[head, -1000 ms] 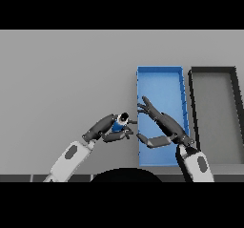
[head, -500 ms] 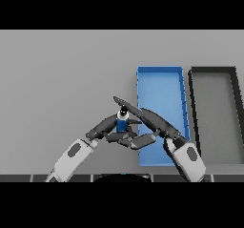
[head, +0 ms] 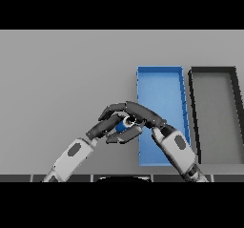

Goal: Pick up the blue pipe and place it into the blue bin.

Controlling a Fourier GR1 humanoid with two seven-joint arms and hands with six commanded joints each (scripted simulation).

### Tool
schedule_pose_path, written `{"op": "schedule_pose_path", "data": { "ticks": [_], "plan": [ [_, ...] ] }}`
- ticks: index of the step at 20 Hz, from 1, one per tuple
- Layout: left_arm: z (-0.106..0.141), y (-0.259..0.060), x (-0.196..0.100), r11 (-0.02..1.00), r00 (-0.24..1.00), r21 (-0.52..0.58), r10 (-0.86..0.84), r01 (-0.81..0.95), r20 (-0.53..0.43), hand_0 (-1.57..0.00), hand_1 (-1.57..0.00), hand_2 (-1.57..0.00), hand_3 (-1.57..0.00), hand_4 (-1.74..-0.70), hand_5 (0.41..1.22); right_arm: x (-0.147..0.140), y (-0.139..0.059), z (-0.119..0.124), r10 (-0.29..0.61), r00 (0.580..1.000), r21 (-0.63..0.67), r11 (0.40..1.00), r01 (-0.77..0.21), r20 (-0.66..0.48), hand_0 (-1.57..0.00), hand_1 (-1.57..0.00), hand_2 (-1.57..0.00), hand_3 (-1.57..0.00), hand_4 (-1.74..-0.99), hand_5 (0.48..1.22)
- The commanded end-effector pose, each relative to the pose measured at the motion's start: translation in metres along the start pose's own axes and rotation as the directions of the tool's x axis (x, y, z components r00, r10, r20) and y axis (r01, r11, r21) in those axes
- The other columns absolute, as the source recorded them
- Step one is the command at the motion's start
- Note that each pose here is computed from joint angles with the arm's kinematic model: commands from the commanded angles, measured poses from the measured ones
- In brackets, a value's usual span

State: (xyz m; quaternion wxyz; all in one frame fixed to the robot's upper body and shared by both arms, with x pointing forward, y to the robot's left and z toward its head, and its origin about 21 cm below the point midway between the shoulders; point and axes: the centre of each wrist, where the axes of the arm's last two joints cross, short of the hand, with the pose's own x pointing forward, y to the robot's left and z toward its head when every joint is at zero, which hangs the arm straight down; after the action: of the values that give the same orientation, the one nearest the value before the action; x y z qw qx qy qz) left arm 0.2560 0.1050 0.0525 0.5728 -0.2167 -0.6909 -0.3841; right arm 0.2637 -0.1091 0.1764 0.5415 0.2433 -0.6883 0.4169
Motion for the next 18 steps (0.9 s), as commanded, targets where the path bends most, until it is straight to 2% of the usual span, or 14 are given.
{"op": "schedule_pose_path", "data": {
  "ticks": [1,2,3,4,6,7,10,13,14,15,17,18],
  "plan": [
    [0.000,0.002,0.003,1.000,1.000,-0.001,-0.006,0.006,0.021,-1.57,-1.54,-1.57,-1.21,-1.67,1.221,0.002,0.000,-0.002,-0.007,0.999,0.010,1.000,0.007,0.032,-0.87,-0.88,-0.88,-0.77,-1.486,0.516],
    [-0.002,0.000,0.000,1.000,0.999,0.012,0.014,-0.015,0.045,-1.57,-1.55,-1.57,-1.28,-1.68,1.221,0.004,0.000,-0.005,-0.025,0.999,0.017,1.000,0.024,0.033,-1.01,-1.02,-1.02,-0.88,-1.527,0.570],
    [-0.005,-0.004,0.000,0.999,0.996,0.004,0.048,-0.049,0.072,-1.57,-1.55,-1.57,-1.34,-1.69,1.221,0.004,0.000,-0.006,-0.053,0.997,0.020,0.998,0.052,0.054,-1.12,-1.13,-1.13,-1.02,-1.498,0.638],
    [-0.007,-0.003,0.002,0.998,0.994,0.002,0.065,-0.066,0.090,-1.57,-1.56,-1.57,-1.39,-1.70,1.221,0.005,0.005,-0.008,-0.070,0.994,0.025,0.997,0.068,0.084,-1.21,-1.22,-1.22,-1.13,-1.474,0.755],
    [-0.003,-0.001,-0.001,0.996,0.992,-0.001,0.090,-0.090,0.083,-1.57,-1.56,-1.57,-1.45,-1.72,1.221,0.002,0.006,-0.010,-0.058,0.994,0.019,0.998,0.057,0.093,-1.34,-1.34,-1.34,-1.29,-1.445,0.923],
    [-0.003,0.001,0.000,0.996,0.993,0.001,0.092,-0.092,0.071,-1.57,-1.56,-1.57,-1.48,-1.72,1.221,0.001,0.005,-0.007,-0.016,0.995,0.018,1.000,0.015,0.103,-1.39,-1.39,-1.39,-1.34,-1.438,0.982],
    [-0.008,0.001,0.000,0.997,0.996,-0.012,0.071,-0.070,0.057,-1.57,-1.57,-1.57,-1.52,-1.73,1.221,0.001,0.009,-0.009,0.014,0.993,0.037,0.999,-0.018,0.115,-1.48,-1.48,-1.48,-1.45,-1.445,1.099],
    [-0.007,0.000,0.000,0.997,0.995,-0.005,0.078,-0.078,0.068,-1.57,-1.57,-1.57,-1.55,-1.73,1.221,0.001,0.009,-0.010,-0.043,0.990,0.042,0.998,0.038,0.132,-1.52,-1.52,-1.52,-1.51,-1.470,1.158],
    [-0.005,0.001,0.002,0.997,0.995,-0.011,0.078,-0.077,0.062,-1.57,-1.57,-1.57,-1.44,-1.72,1.221,0.000,0.009,-0.009,-0.048,0.989,0.040,0.998,0.043,0.141,-1.53,-1.53,-1.53,-1.52,-1.475,1.171],
    [-0.005,0.000,0.002,0.998,0.996,-0.010,0.059,-0.059,0.065,-1.57,-1.51,-1.46,-1.47,-1.66,1.221,0.001,0.010,-0.008,-0.041,0.989,0.033,0.999,0.036,0.141,-1.54,-1.54,-1.54,-1.53,-1.478,1.181],
    [-0.005,0.003,0.003,1.000,0.998,-0.031,0.009,-0.006,0.070,-1.05,-0.99,-0.95,-0.96,-1.43,1.221,0.005,0.009,-0.008,-0.033,0.987,0.024,0.999,0.029,0.159,-1.55,-1.55,-1.55,-1.55,-1.483,1.195],
    [-0.004,0.003,0.004,0.999,0.998,-0.046,0.010,-0.007,0.055,-0.84,-0.79,-0.76,-0.77,-1.32,1.221,0.006,0.010,-0.007,-0.031,0.985,0.023,0.999,0.028,0.167,-1.56,-1.56,-1.56,-1.55,-1.484,1.201]
  ]
}}
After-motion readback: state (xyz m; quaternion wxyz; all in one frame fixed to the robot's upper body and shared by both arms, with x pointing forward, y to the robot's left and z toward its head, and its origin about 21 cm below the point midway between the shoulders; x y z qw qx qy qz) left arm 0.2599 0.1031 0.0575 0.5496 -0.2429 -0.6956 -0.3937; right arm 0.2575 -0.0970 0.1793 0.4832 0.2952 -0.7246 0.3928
